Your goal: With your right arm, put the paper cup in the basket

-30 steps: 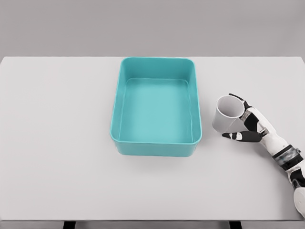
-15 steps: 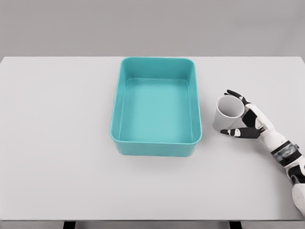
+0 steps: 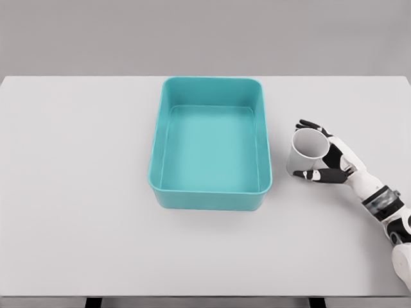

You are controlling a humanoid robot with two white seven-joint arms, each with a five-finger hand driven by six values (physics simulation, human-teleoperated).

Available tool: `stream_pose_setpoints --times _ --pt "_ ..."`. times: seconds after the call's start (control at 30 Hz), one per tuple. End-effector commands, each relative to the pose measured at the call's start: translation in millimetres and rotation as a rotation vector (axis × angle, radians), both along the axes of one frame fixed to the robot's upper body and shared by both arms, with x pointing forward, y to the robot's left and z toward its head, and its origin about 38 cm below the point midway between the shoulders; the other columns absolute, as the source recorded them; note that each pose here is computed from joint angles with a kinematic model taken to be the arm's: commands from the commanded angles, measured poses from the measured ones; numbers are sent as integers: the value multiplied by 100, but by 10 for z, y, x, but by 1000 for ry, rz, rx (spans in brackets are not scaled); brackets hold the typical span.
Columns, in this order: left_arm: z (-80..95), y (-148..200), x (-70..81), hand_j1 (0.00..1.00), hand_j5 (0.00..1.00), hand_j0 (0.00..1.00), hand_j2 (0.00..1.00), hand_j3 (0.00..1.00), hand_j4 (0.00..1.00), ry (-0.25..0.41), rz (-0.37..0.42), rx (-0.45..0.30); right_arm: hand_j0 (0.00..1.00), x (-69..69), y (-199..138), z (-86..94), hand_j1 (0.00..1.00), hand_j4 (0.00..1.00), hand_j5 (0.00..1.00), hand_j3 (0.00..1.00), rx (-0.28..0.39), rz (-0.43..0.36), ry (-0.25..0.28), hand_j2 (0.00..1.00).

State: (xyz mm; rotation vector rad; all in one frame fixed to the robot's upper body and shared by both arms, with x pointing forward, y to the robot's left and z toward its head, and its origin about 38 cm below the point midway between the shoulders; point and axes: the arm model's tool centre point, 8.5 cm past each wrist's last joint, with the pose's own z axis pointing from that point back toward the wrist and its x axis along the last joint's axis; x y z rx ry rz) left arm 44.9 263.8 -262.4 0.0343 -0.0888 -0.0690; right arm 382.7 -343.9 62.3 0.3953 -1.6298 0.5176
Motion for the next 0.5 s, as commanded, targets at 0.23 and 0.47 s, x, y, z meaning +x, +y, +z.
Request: stream_pose_setpoints --times 0.23,0.47 --pt "0 0 0 100 100 100 100 100 100 0 0 0 59 -3 -11 6 59 59 59 59 1 -2 -1 59" --pt "0 0 0 100 100 100 100 100 100 0 0 0 57 16 -71 107 57 57 57 57 -14 -3 -25 57"
